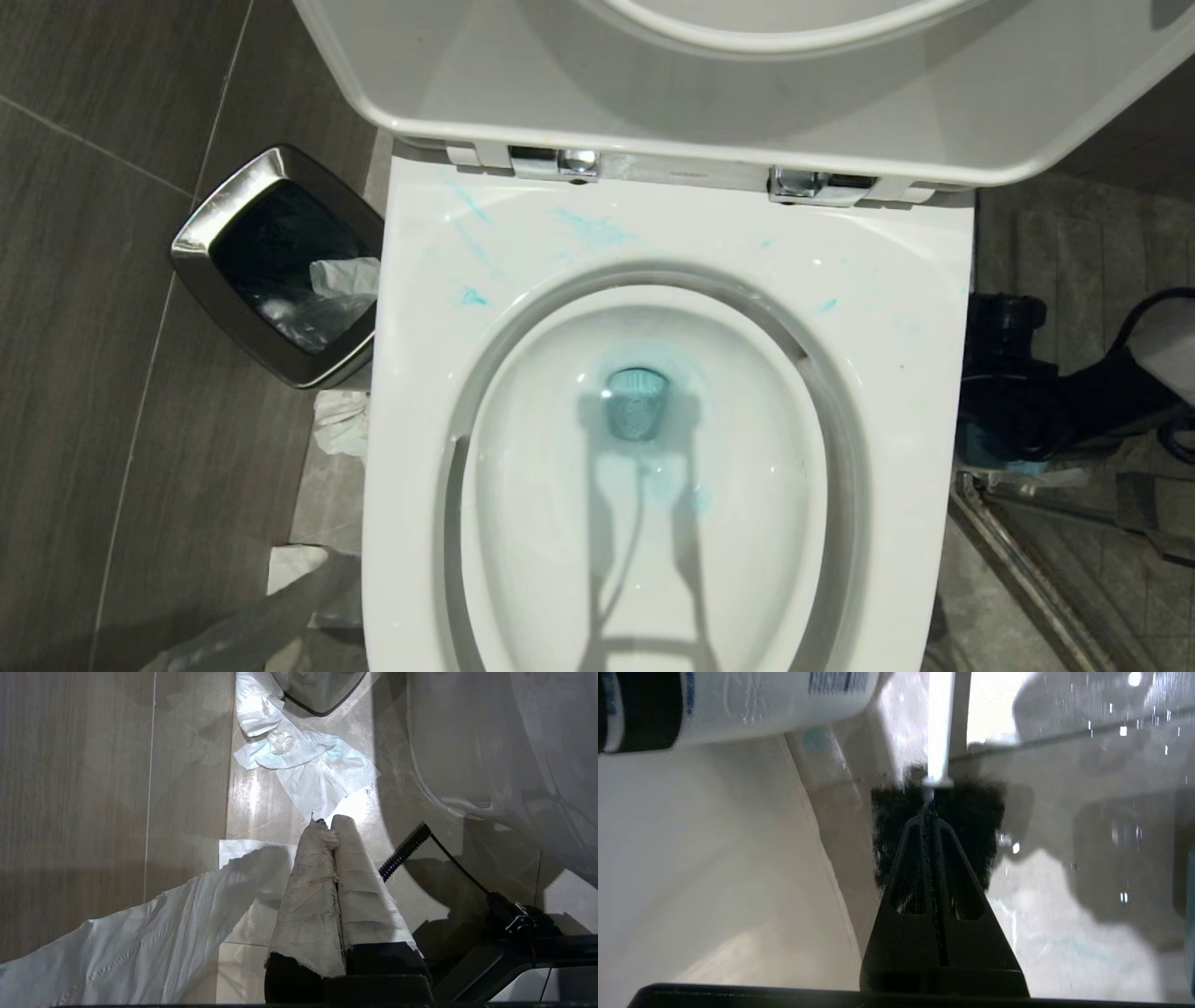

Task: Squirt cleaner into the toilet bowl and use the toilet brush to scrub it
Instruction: Scrub the toilet bowl

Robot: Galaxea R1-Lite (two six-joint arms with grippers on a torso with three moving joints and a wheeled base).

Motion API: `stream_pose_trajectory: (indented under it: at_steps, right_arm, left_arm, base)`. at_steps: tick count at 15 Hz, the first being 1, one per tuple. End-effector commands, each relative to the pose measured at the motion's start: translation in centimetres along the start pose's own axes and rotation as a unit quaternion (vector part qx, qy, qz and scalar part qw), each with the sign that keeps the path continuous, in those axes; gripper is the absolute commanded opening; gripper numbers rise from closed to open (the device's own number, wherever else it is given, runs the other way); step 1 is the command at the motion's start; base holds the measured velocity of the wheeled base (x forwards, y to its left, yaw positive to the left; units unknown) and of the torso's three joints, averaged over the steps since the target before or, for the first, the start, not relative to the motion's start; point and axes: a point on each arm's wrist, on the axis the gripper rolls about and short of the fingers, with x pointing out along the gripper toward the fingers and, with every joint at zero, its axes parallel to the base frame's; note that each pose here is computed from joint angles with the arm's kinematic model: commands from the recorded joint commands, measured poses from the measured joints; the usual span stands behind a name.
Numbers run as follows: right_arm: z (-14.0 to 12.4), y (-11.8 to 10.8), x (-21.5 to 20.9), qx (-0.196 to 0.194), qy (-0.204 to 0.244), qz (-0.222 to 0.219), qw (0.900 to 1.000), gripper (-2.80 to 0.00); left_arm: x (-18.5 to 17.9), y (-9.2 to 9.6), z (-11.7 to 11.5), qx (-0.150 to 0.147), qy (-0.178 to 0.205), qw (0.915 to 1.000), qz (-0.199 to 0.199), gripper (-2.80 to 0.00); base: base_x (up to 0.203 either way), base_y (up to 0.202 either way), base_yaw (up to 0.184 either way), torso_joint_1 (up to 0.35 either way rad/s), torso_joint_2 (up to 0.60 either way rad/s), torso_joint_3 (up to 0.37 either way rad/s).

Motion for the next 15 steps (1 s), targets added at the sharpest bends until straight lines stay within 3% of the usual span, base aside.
stream_pose_trajectory:
  at_steps: [1,3,8,11,15]
  right_arm:
    - [-0.9,-0.7,0.9,0.001,-0.001,0.002,1.000,-2.80]
    - [-1.7,-1.3,1.7,-0.003,-0.015,0.010,1.000,-2.80]
    - [-3.1,-2.0,2.5,-0.002,-0.002,0.006,1.000,-2.80]
    - [-4.5,-1.9,2.6,0.004,0.020,0.007,1.000,-2.80]
    - [-7.2,-0.7,1.0,0.008,0.066,0.014,0.998,-2.80]
  left_arm:
    - [0.1,0.0,-0.2,0.000,0.004,1.0000,0.000,-2.80]
    - [0.1,0.0,-0.2,0.000,0.004,1.0000,-0.001,-2.80]
    - [0.1,0.0,-0.2,0.006,0.004,1.0000,-0.001,-2.80]
    - [0.1,0.0,-0.2,0.024,0.003,0.9997,-0.008,-2.80]
    - [0.1,-0.1,-0.2,0.025,0.003,0.9996,-0.009,-2.80]
  base:
    - [0.000,0.000,0.000,0.000,0.00,0.000]
    - [0.000,0.000,0.000,0.000,0.00,0.000]
    - [0.000,0.000,0.000,0.000,0.00,0.000]
    - [0.000,0.000,0.000,0.000,0.00,0.000]
    - [0.000,0.000,0.000,0.000,0.00,0.000]
